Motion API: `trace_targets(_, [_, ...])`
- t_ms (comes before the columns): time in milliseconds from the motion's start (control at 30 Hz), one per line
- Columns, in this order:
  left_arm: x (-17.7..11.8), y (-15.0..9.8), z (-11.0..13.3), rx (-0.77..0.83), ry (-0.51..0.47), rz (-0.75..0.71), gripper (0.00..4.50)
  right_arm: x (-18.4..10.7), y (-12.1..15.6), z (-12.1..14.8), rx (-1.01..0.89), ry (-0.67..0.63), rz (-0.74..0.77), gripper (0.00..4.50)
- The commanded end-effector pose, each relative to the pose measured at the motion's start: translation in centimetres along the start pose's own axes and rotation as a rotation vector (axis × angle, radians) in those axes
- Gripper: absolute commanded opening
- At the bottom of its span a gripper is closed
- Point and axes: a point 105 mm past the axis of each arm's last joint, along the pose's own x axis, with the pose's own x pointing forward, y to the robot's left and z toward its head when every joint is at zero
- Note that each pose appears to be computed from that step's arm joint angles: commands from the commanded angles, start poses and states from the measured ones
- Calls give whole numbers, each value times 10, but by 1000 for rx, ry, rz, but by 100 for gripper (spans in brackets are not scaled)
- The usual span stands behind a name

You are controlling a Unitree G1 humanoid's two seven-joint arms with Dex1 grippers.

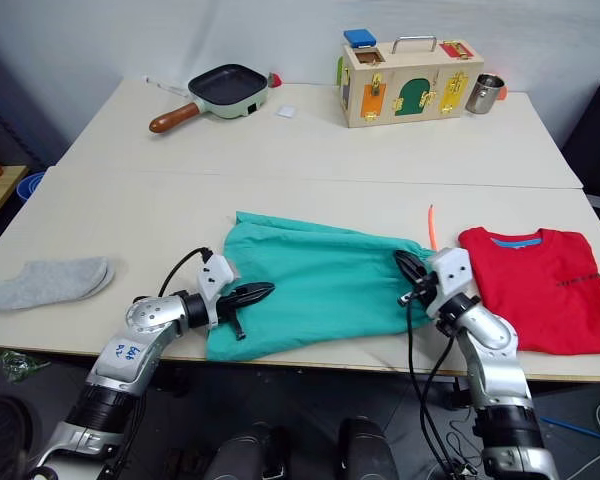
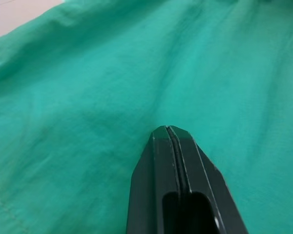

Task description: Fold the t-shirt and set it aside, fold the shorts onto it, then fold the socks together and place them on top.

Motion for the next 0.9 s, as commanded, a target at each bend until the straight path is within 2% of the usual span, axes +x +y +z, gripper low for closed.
trace_targets(33, [-5,-3,18,30,-119,-67,0,-14,18,43,163,-97,96,42])
trace_targets(67, [-5,-3,24,46,-145,-82,0,-18,21,46,203,-78,98,61])
trace_targets(133, [-5,-2,33,71,-180,-110,0,-29,20,51,274,-46,49,128])
trace_targets(300, [0,-4,47,138,-219,-199,0,-66,-6,46,466,136,-249,303])
trace_targets(433, [9,-3,54,175,-228,-251,0,-101,-1,20,630,362,-338,442])
trace_targets(500, [13,-3,53,194,-213,-277,0,-109,4,13,701,410,-368,447])
trace_targets(667, [22,-1,50,207,-211,-292,0,-107,17,1,864,444,-405,447])
trace_targets(800, [32,2,44,204,-184,-296,0,-76,27,-16,935,417,-416,447])
trace_targets(900, [37,7,41,183,-176,-268,0,-56,24,-27,931,383,-457,447])
